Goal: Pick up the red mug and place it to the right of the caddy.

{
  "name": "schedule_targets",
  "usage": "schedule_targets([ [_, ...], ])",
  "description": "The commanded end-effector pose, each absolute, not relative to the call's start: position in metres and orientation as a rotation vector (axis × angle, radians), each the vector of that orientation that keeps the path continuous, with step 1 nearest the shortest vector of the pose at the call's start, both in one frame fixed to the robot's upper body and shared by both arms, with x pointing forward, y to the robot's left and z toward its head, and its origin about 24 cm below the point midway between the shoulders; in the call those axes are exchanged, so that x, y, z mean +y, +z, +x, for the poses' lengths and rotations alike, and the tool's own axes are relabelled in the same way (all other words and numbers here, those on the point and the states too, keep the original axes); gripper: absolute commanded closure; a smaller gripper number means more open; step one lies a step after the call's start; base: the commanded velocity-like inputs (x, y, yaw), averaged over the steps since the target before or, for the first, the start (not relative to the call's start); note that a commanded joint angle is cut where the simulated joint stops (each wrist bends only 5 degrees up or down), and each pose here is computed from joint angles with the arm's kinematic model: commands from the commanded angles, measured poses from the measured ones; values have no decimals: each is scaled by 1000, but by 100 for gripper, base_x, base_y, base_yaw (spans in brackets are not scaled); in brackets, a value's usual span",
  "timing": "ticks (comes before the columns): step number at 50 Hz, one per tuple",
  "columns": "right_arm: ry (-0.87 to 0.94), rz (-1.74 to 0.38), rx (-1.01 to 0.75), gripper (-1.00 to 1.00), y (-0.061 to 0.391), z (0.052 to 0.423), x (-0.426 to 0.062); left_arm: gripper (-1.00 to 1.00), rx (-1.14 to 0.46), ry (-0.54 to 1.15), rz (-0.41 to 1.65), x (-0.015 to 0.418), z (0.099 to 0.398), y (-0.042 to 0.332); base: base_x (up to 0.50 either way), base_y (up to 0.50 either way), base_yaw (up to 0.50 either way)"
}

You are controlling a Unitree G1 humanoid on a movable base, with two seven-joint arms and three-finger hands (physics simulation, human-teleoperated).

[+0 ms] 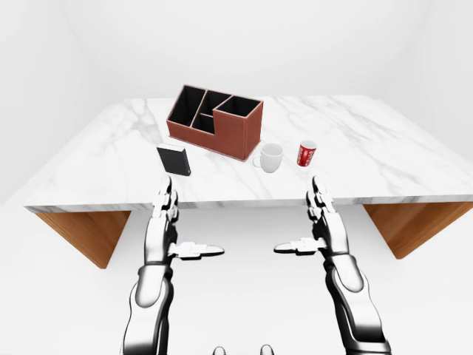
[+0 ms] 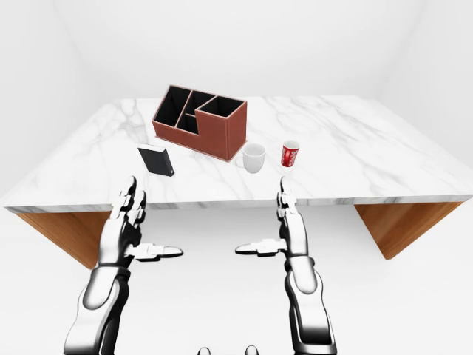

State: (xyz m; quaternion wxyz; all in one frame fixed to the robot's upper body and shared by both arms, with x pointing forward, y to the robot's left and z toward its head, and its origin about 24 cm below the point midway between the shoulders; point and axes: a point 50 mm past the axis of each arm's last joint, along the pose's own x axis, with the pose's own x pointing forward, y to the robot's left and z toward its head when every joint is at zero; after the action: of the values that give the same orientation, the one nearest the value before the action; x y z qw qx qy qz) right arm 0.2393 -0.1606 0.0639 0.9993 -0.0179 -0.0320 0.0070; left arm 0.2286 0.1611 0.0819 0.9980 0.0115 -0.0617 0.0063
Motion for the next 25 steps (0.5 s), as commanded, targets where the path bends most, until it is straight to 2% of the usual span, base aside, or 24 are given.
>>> schedule_targets([
  [1,6,-32,-113,-100,80,232,-164,-100,-232,-2,39,158,214,108,0,0,0],
  [8,-4,-30,-158,-100,90,228,-167,-100,-307,5,41,160,203,125,0,0,0],
  [25,-9,-36,-307,-100,125,205,-166,-100,-353,1,47,158,193,136,0,0,0],
])
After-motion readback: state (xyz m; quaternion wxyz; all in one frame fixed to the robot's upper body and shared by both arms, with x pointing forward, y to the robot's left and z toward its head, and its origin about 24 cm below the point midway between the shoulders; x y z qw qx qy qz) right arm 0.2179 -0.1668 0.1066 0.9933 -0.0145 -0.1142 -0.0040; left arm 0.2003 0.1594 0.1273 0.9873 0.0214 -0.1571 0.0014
